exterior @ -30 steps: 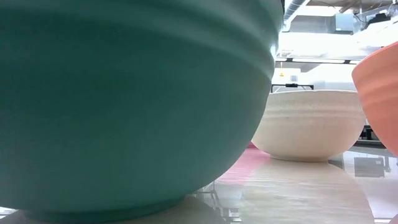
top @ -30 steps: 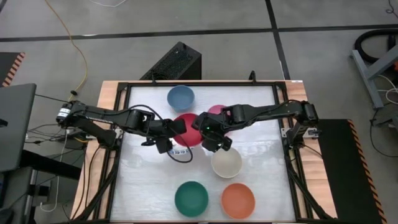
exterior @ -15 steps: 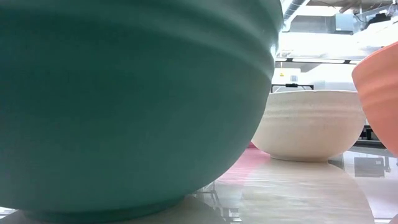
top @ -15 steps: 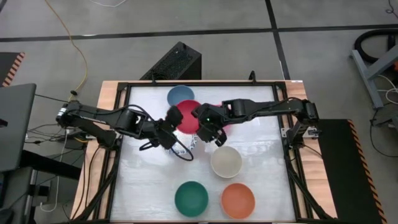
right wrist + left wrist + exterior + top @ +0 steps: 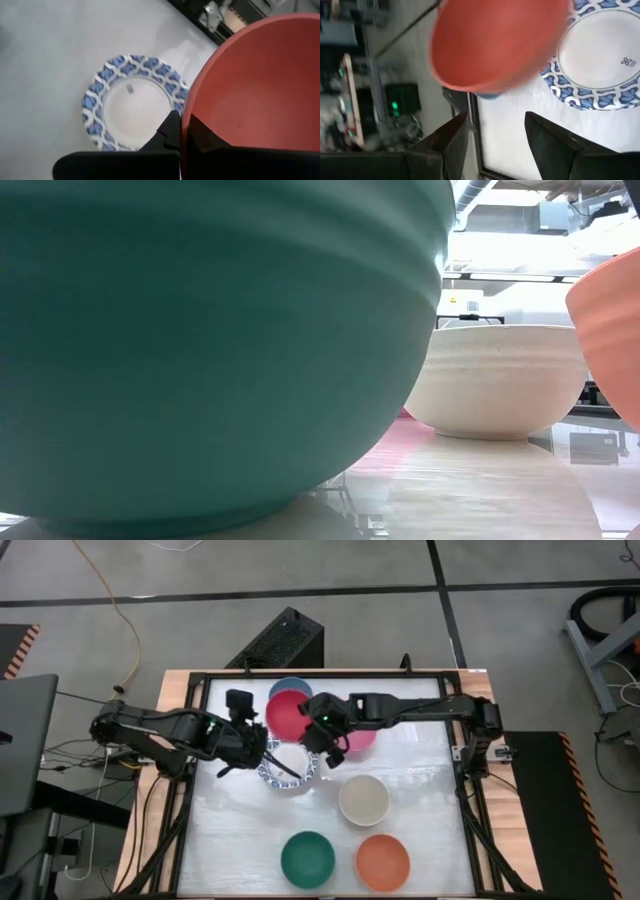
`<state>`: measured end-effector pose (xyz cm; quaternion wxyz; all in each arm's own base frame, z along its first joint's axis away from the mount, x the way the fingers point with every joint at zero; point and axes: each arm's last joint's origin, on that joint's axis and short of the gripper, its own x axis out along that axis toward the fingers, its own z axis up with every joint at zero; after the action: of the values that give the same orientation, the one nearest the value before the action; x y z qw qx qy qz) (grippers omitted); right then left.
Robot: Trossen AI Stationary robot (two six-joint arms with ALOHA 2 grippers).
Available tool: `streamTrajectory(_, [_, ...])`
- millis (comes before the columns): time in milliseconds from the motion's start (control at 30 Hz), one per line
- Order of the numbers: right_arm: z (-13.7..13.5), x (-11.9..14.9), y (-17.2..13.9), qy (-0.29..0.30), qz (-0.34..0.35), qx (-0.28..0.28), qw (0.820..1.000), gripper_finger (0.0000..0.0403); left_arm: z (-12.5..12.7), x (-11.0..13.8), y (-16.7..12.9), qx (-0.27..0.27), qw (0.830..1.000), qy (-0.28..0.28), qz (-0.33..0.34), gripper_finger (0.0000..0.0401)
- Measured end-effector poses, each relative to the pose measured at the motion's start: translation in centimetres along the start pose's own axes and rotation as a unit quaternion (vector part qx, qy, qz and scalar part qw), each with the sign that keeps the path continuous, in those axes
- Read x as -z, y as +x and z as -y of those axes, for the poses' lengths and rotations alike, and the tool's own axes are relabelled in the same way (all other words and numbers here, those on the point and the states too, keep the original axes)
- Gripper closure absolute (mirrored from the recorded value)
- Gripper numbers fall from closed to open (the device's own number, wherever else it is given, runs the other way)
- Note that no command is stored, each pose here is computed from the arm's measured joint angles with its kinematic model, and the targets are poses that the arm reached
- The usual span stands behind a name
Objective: Nest bowls inside each other
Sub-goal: Stack the red bowl on top of the blue patterned bowl
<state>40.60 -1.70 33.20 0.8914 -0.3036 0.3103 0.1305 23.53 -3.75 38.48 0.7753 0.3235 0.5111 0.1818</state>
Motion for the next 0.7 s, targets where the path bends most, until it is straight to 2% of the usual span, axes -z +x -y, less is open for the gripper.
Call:
streamTrajectory(200, [-0.7, 0.8, 2.6, 0.027, -0.004, -0.046, 0.999, 0.0391, -0.4, 1.3, -1.0, 0.007, 0.996, -0.089, -0.004, 0.0216])
streamTrajectory(367, [-0.9, 1.3, 4.1, 0.028, -0.007, -0.055, 0.998, 0.0391, -2.1, 3.1, -3.3, 0.019, 0.975, -0.213, 0.064, 0.0216])
streamTrajectory(500, [-1.3, 1.5, 5.4, 0.030, 0.002, -0.074, 0.997, 0.0391, -4.1, 5.1, -5.9, 0.033, 0.939, -0.303, 0.158, 0.0216])
streamTrajectory(700, [-1.6, 2.1, 6.7, 0.042, -0.006, -0.088, 0.995, 0.0391, -6.3, 8.4, -8.7, 0.078, 0.860, -0.408, 0.296, 0.0216])
